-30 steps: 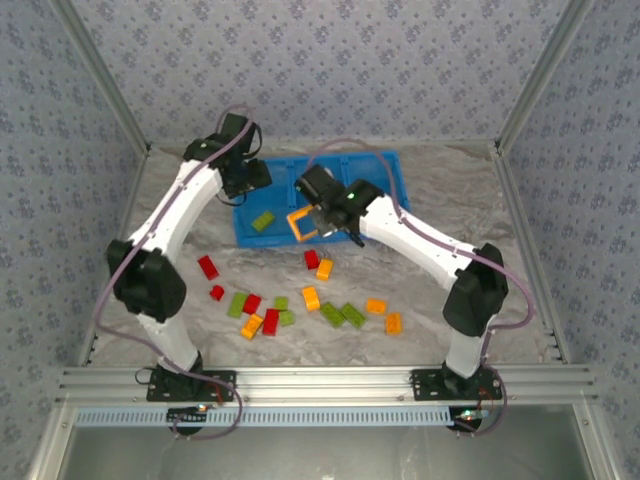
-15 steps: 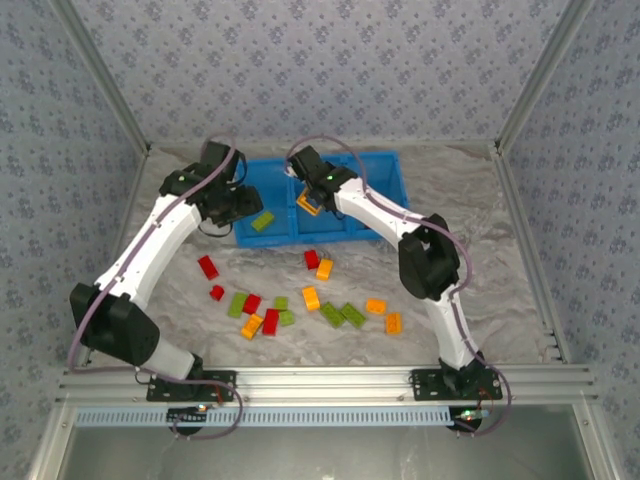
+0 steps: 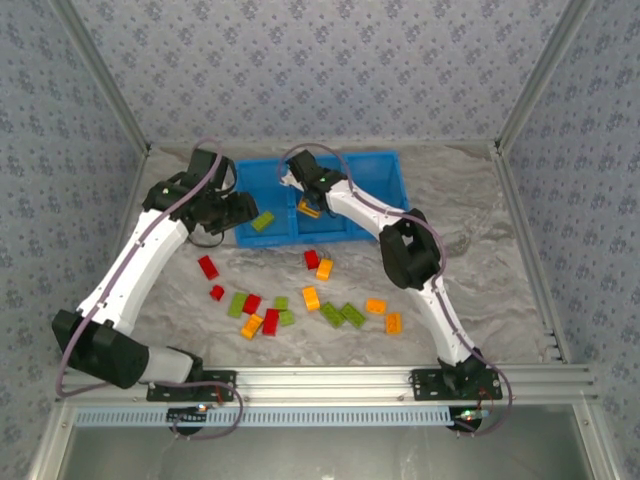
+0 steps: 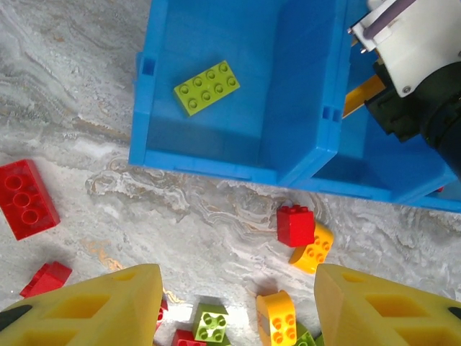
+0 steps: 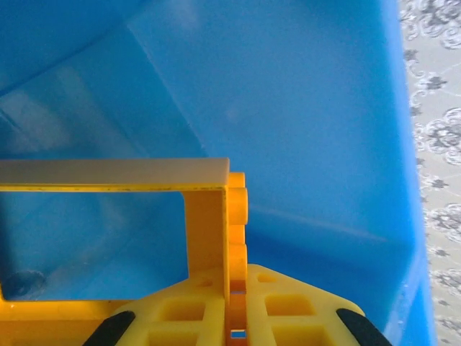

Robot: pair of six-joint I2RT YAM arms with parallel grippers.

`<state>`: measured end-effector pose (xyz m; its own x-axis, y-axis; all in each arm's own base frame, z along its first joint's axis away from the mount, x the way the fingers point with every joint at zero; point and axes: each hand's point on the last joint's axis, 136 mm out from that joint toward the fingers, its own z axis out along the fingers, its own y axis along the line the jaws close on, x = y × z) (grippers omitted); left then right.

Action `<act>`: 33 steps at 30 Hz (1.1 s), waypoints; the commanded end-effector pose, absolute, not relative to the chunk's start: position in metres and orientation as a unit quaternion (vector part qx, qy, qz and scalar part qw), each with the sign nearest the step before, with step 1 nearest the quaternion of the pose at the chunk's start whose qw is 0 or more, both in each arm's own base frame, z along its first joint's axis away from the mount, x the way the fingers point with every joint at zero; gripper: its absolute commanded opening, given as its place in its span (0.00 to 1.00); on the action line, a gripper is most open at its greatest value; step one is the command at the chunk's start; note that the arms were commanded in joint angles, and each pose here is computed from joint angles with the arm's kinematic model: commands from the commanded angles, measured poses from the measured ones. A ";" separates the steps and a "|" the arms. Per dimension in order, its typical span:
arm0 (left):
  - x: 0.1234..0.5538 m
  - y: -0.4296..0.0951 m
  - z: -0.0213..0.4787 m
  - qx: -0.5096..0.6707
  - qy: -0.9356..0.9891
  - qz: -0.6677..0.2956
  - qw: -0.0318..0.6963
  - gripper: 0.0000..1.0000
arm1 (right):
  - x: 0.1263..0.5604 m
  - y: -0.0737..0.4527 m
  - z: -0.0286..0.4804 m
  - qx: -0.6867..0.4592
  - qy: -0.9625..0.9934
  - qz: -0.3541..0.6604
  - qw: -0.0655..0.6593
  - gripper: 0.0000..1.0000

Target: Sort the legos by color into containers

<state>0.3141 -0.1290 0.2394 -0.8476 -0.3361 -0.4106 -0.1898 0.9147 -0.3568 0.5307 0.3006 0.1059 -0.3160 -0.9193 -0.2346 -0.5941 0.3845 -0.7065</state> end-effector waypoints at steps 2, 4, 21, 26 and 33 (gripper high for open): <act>0.300 -0.130 0.245 -0.133 0.949 -0.165 0.235 0.58 | 0.539 0.296 0.104 -0.488 0.782 -0.225 0.315 0.20; 0.300 -0.130 0.244 -0.134 0.949 -0.165 0.234 0.59 | 0.541 0.296 0.104 -0.488 0.786 -0.212 0.316 0.30; 0.274 -0.121 0.222 -0.174 0.949 -0.170 0.201 0.59 | 0.516 0.296 0.330 -0.283 0.784 -0.133 0.536 0.36; 0.241 -0.094 0.182 -0.238 0.949 -0.144 0.146 0.62 | 0.430 0.294 0.353 -0.222 0.794 0.029 0.565 0.54; 0.218 -0.045 0.125 -0.312 0.943 -0.077 0.089 0.69 | 0.288 0.304 0.285 -0.249 0.830 0.157 0.473 0.83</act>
